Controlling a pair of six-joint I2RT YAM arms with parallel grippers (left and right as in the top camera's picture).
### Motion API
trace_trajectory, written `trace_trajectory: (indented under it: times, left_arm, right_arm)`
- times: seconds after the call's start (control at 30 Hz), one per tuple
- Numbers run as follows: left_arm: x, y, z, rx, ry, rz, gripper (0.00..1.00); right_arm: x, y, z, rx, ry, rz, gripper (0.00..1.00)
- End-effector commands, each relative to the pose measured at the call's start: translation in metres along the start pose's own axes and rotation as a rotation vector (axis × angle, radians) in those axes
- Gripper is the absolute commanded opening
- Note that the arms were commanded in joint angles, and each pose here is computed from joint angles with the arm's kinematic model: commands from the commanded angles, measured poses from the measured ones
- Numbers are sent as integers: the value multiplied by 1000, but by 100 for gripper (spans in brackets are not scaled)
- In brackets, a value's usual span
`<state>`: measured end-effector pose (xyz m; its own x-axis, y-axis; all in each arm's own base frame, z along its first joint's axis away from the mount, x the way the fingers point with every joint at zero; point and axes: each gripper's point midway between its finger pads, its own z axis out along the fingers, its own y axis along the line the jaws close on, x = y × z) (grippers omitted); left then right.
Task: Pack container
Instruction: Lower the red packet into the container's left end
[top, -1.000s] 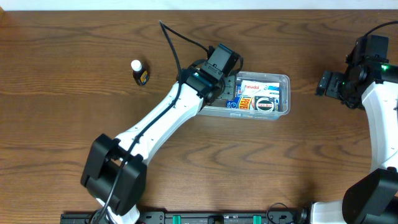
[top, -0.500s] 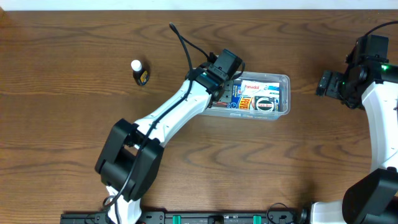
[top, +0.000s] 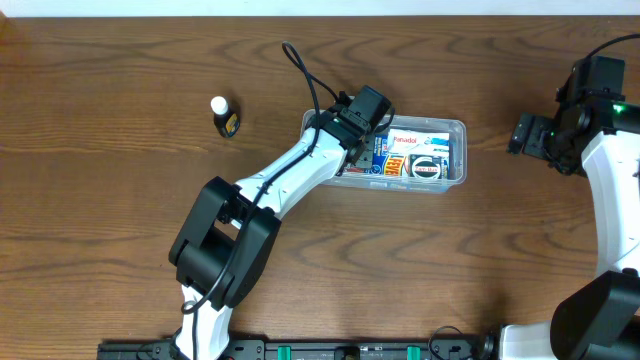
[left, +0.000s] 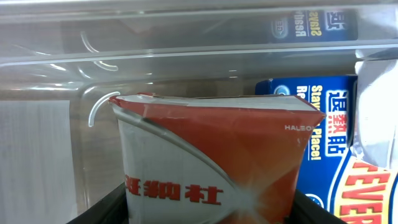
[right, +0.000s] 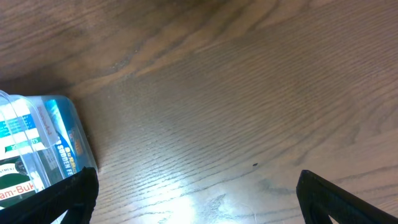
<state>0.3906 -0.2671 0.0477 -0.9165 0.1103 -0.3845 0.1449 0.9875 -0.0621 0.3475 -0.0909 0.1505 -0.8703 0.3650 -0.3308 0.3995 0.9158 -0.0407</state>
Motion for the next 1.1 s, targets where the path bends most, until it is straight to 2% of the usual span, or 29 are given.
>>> trace_trajectory:
  times: [0.0,0.57,0.6,0.67,1.07]
  left_arm:
    - [-7,2,0,-12,-20,-19,60]
    - [-6,4,1,-19,-19,-18,61]
    - [-6,4,1,-20,-19,-18,77]
    - [-6,4,1,-20,-19,-18,80]
    - [-6,4,1,-19,-19,-18,77]
  right_arm:
    - [-1,-2,0,8,0,-4,99]
    - [-1,-2,0,8,0,-4,99]
    - [-1,-2,0,8,0,-4,99]
    - [-1,-2,0,8,0,-4,99]
    - [-1,-2,0,8,0,-4,99]
